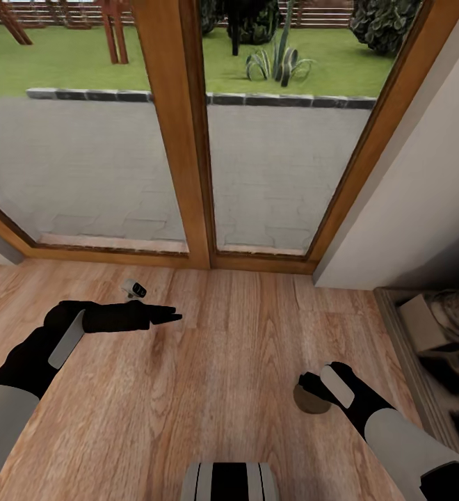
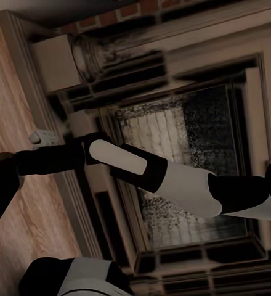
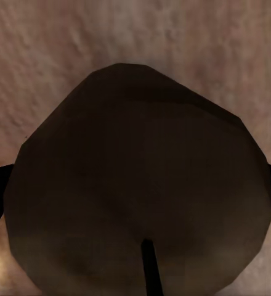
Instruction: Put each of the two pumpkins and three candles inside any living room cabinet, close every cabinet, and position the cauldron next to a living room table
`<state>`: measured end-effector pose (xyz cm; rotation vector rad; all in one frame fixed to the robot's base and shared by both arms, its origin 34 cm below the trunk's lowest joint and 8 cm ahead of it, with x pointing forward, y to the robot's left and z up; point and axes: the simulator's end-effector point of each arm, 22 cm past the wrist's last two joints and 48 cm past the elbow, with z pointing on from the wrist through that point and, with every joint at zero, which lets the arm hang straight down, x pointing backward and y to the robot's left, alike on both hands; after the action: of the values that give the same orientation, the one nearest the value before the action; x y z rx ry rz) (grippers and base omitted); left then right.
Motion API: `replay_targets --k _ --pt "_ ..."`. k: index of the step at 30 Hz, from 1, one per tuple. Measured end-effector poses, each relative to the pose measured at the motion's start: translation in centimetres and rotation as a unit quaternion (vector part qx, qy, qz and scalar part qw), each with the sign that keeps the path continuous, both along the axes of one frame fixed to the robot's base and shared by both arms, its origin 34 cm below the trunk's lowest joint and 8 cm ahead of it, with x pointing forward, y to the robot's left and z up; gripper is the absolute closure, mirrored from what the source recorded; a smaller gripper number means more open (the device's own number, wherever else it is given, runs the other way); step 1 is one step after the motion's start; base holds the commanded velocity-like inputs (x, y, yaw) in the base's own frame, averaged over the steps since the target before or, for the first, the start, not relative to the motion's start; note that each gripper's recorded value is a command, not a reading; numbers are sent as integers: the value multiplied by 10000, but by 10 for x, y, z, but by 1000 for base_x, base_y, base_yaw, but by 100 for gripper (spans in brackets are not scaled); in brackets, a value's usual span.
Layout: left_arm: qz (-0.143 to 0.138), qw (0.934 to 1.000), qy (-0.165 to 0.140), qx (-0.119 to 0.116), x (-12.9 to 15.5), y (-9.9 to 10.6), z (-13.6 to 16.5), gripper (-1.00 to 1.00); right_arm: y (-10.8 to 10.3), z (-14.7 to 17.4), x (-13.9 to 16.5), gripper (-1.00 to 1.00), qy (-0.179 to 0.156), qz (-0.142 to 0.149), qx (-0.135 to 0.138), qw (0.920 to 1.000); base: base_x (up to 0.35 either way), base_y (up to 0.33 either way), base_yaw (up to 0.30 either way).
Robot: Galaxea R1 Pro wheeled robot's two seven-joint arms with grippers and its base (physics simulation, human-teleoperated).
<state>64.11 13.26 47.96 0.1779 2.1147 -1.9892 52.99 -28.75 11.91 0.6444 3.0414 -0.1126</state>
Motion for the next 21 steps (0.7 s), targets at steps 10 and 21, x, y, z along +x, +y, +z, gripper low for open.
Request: replay_targets --k 10,21 --pt "4 9998 -195 12 0 0 23 -100 1 21 18 100 -245 1 11 9997 0 0 0" --pt "-6 9991 -420 108 -1 0 45 -100 4 46 39 100 -539 20 43 9985 0 0 0"
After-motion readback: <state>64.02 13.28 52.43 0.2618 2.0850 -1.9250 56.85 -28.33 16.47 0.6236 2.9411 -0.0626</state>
